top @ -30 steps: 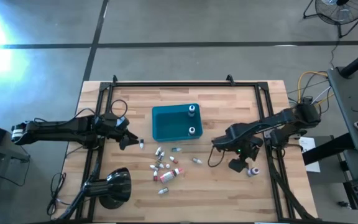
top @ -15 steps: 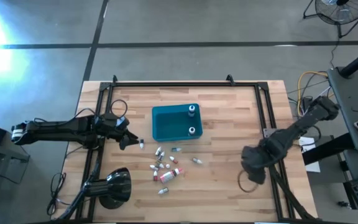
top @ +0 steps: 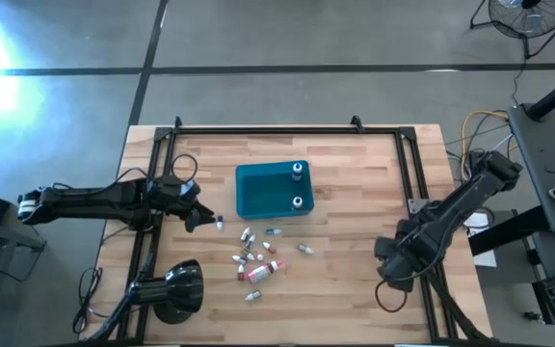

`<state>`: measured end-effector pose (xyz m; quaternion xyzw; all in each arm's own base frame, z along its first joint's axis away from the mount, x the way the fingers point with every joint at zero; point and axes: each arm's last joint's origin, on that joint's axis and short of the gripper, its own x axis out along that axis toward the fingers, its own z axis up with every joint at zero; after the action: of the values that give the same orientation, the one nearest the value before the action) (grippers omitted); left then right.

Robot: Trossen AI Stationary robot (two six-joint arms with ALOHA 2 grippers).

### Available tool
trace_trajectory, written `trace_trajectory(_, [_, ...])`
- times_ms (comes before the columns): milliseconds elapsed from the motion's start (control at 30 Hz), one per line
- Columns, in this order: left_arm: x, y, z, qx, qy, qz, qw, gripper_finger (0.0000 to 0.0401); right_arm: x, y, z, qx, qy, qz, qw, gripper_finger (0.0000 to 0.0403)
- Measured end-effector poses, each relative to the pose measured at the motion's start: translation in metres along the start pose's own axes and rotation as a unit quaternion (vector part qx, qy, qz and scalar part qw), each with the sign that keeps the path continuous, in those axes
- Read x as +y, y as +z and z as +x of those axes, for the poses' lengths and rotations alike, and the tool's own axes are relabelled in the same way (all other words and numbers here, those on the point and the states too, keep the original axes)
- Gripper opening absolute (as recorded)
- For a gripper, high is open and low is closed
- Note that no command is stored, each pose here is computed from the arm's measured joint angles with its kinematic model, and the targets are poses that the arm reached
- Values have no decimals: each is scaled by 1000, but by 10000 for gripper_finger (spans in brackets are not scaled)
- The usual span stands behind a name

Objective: Pick & Place food coloring
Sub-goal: Put the large purple food coloring bottle into the blue bin

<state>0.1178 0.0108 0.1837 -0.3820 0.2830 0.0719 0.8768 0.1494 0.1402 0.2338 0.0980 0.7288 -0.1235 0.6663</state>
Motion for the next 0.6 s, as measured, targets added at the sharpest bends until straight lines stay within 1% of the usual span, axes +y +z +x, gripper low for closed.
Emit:
trace_trajectory(167, [0,0,0,0,0,0,1000,178,2,-1,2,0,-3,-3,1000,242])
trace_trajectory(433, [0,0,0,0,0,0,1000,178,0,-6,1,-38,-1,61,997,242])
trace_trajectory(600, [0,0,0,0,0,0,1000,178,4,-12,5,-47,3,76,996,242])
